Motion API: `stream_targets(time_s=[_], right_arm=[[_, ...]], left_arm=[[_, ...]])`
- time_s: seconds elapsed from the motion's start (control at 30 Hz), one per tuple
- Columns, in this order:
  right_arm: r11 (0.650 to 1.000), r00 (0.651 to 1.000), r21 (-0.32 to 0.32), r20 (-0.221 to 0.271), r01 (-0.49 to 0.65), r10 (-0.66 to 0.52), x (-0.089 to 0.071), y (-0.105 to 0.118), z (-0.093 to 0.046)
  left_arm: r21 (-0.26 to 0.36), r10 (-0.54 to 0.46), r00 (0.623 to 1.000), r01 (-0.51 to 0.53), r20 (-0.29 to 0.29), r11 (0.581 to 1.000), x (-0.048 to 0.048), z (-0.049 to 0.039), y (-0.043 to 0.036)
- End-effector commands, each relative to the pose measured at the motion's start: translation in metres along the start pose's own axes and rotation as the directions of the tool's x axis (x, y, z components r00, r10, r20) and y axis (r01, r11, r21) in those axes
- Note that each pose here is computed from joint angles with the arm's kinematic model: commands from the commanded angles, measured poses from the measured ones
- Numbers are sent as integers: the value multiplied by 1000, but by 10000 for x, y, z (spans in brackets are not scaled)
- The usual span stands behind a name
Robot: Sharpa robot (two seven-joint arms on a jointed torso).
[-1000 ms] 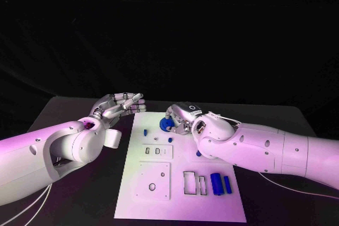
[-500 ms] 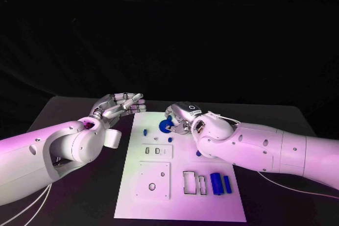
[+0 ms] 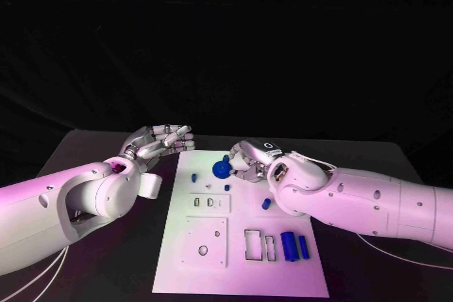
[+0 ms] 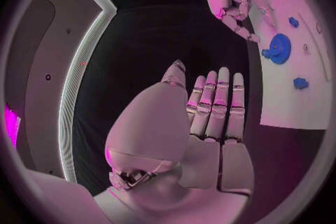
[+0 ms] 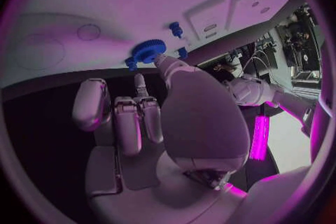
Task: Assemble the parts on the task board
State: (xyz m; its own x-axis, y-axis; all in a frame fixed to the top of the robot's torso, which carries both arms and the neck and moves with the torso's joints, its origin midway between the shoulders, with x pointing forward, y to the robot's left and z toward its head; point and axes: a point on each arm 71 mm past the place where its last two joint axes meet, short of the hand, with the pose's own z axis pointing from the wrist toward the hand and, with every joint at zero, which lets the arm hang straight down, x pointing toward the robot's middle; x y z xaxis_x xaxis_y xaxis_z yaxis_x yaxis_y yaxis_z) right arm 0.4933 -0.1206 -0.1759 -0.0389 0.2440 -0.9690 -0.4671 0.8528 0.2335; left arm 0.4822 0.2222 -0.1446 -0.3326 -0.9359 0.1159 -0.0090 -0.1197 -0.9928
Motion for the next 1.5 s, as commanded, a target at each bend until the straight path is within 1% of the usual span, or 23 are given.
stream_targets(time_s=[0.03, 0.2, 0.3, 0.4, 0.63, 0.93, 1.07, 1.5], right_arm=[[994, 994, 27, 25, -107, 106, -105, -117, -101], [967, 972, 97, 8, -236, 236, -297, -463, -317], [953, 958, 105, -3, -284, 286, -386, -687, -422], [950, 955, 109, -18, -291, 295, -433, -861, -487], [955, 960, 130, -51, -267, 275, -473, -1151, -584], [955, 963, 179, -86, -237, 256, -414, -1358, -652], [953, 963, 193, -92, -231, 253, -388, -1421, -666], [958, 965, 201, -123, -206, 234, -311, -1474, -695]], left_arm=[[8, -4, 1000, 4, -16, 1000, 7, 0, -13], [7, -2, 1000, 2, -11, 1000, -18, -5, -13], [7, -1, 1000, 1, -9, 1000, -27, -4, -12], [10, -2, 1000, 2, -11, 1000, -26, -1, -11], [12, -4, 1000, 5, -18, 1000, -15, 8, -7], [10, -3, 1000, 3, -15, 1000, -35, 9, -2], [10, -4, 1000, 4, -15, 1000, -41, 9, -2], [9, -3, 1000, 3, -13, 1000, -58, 19, 9]])
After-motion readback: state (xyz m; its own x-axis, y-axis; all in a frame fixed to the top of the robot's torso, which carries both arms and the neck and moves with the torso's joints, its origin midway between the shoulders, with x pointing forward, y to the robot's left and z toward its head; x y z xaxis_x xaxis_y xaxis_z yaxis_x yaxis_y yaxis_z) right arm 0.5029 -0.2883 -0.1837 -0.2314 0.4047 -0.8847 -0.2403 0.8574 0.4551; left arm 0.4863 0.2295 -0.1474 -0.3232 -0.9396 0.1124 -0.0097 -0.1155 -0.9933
